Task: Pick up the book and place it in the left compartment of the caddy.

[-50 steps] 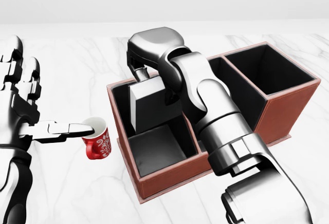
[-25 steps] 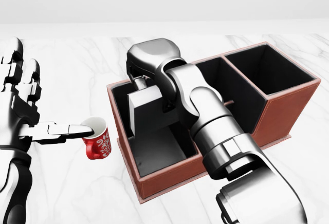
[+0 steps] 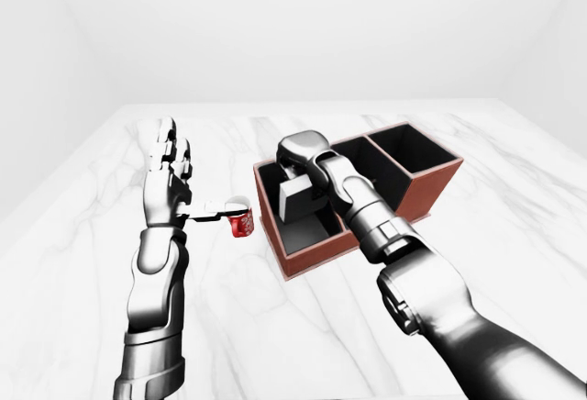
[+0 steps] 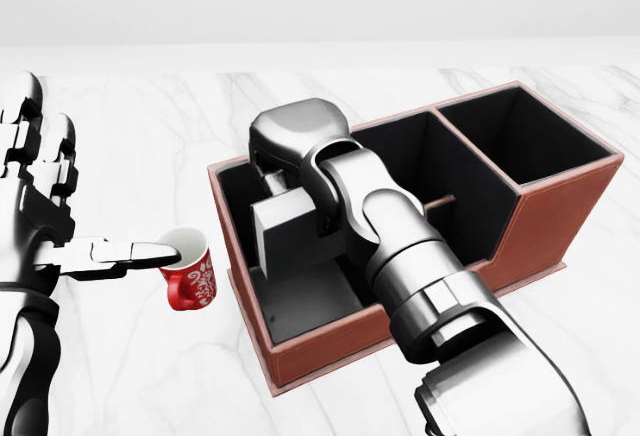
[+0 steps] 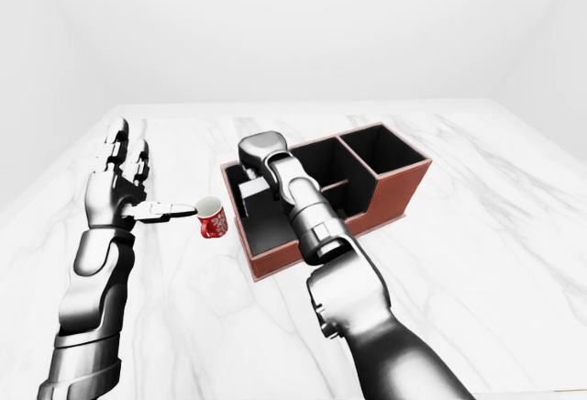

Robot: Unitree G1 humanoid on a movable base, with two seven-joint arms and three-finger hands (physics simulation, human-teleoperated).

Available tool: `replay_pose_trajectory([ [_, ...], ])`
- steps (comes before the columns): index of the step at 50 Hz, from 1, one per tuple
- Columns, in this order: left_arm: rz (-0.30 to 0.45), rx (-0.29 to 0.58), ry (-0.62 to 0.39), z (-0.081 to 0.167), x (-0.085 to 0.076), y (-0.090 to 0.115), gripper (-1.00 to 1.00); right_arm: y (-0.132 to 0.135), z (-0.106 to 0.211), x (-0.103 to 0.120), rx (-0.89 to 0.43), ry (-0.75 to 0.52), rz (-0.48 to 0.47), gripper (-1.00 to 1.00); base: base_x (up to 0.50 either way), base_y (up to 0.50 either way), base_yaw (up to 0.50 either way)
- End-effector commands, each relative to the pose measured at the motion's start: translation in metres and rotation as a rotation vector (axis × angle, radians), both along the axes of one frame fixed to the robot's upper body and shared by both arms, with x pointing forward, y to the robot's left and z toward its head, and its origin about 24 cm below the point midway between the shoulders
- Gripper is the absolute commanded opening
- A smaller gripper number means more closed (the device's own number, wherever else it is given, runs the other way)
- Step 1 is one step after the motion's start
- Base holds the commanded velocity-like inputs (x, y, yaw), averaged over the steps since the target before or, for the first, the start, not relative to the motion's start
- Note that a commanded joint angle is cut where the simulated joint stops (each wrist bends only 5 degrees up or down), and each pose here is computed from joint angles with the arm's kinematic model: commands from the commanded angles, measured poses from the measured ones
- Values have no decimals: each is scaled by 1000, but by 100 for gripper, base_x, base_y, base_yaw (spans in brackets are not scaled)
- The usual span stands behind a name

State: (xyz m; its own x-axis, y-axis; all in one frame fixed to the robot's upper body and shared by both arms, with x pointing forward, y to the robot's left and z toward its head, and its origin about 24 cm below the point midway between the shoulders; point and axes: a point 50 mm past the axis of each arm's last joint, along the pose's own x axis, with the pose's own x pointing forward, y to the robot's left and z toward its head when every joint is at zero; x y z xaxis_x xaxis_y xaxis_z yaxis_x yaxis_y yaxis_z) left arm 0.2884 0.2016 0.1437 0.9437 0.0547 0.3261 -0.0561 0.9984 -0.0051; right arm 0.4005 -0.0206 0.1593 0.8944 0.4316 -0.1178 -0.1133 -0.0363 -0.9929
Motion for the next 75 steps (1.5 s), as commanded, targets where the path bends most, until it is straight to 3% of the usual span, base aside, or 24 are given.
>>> replay_pose_trajectory([
  [1,0,-1,5,-1,0,0,100,0,-6,0,-10,-27,-7,-100,0,0,0],
  [71,1,-5,26,-7,-1,1,100,-5,-49,-8,-40,-31,-22,-100,0,0,0],
  [75,2,-4,23,-6,-1,1,100,-5,-50,-8,-44,-29,-23,-84,0,0,0],
])
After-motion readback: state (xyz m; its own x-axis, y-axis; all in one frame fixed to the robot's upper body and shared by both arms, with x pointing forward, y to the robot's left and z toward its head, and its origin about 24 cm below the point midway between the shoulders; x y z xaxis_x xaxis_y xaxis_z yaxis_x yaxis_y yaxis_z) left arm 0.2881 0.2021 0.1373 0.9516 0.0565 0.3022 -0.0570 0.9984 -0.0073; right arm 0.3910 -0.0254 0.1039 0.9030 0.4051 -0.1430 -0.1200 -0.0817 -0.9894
